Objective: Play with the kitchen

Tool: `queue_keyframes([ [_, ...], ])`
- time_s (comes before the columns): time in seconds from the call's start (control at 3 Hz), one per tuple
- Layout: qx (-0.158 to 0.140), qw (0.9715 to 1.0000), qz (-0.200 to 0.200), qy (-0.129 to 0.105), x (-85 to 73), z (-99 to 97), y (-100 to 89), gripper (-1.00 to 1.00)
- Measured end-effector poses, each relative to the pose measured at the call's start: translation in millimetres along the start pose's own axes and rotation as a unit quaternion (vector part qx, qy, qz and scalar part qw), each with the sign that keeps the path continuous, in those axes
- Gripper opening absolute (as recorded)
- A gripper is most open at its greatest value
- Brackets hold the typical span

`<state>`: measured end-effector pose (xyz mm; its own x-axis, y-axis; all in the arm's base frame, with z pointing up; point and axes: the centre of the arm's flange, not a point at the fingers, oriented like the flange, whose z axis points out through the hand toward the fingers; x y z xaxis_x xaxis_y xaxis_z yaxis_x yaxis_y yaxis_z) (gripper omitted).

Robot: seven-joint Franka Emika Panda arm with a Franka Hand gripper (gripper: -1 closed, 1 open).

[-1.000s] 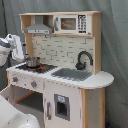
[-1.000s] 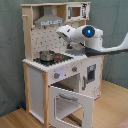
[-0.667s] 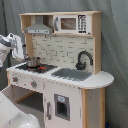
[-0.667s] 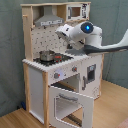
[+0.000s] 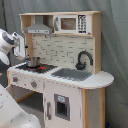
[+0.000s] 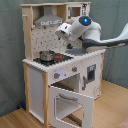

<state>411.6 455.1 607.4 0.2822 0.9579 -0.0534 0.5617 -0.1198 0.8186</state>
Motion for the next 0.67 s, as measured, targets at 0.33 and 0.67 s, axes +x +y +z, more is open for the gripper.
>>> queue_keyframes([
  [0.33,0.048,0.9988,-0.010,0.008,-7.5,13.0,9.6,1.00],
  [0.67,0.092,0.9954,-0.020,0.015,-16.9,28.1,15.3,1.00],
])
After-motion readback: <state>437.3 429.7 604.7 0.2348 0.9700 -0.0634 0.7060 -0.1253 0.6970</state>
